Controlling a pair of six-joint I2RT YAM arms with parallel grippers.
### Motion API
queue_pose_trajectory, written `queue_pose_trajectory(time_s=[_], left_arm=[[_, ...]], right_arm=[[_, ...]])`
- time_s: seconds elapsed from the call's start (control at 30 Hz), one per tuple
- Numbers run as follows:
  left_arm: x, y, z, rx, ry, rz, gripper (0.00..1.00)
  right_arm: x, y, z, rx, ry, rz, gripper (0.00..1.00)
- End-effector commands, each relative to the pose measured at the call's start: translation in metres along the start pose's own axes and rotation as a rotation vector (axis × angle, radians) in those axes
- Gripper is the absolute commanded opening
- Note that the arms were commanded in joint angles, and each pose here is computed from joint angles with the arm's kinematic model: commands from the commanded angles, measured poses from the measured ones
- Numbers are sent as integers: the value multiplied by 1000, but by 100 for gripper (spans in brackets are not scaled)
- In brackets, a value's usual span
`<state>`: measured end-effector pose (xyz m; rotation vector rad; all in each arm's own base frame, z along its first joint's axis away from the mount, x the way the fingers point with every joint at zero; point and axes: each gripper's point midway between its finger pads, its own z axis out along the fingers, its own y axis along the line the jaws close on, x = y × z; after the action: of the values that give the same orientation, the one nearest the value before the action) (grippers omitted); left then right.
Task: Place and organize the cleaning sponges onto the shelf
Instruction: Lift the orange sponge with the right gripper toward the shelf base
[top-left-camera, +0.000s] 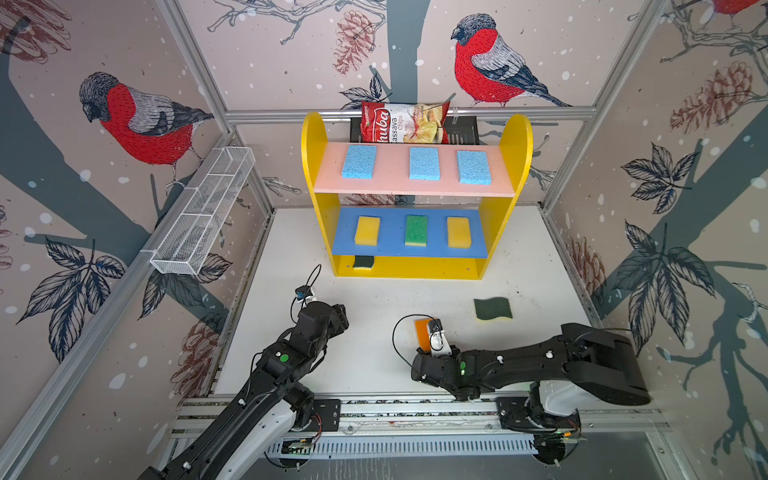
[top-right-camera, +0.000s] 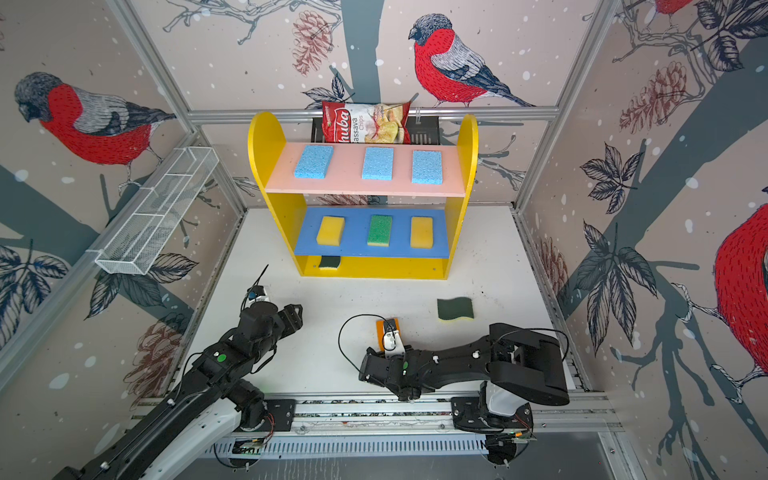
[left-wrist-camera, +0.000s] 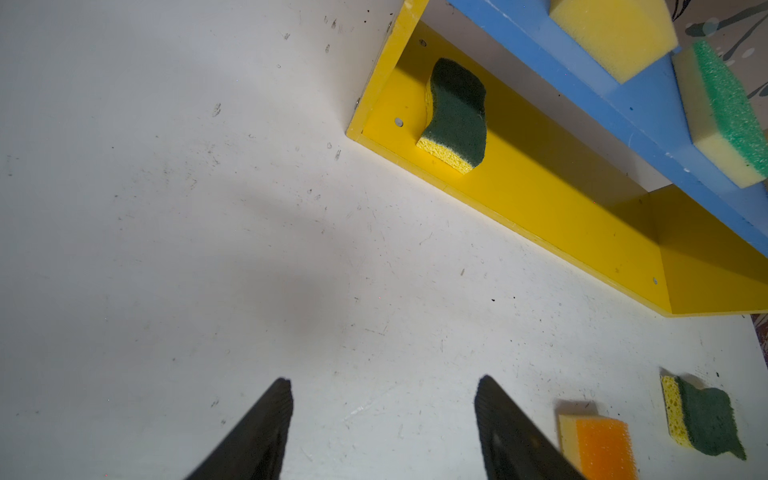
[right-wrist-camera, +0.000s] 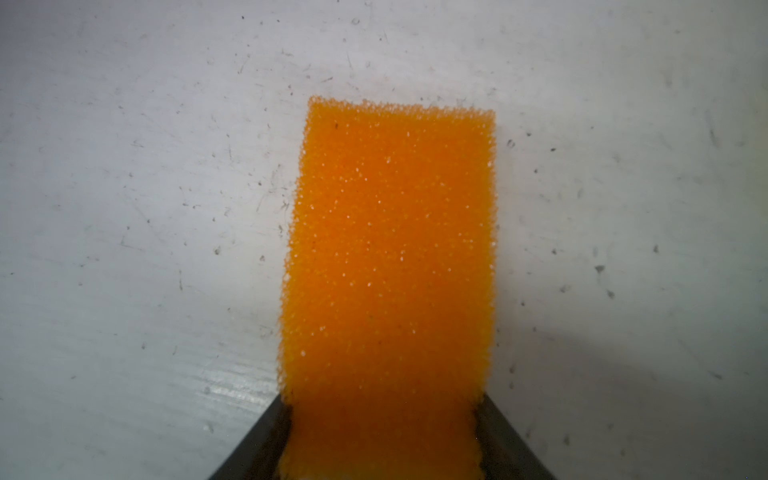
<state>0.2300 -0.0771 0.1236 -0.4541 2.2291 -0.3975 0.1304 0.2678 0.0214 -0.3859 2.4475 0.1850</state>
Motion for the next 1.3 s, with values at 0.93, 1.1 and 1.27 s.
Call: queue_pose_trajectory(time_s=[0.93, 1.1, 1.27], left_arm=[[-22, -7, 7, -30, -74, 49, 69], [-27, -11, 5, -23, -90, 57, 69], [-38, -14, 0, -27, -119, 75, 69]], right_arm=[[-122, -8, 17, -47, -246, -66, 60], [-145, -6, 39, -51, -239, -47, 60], [-157, -4, 60, -15, -230, -65, 60]])
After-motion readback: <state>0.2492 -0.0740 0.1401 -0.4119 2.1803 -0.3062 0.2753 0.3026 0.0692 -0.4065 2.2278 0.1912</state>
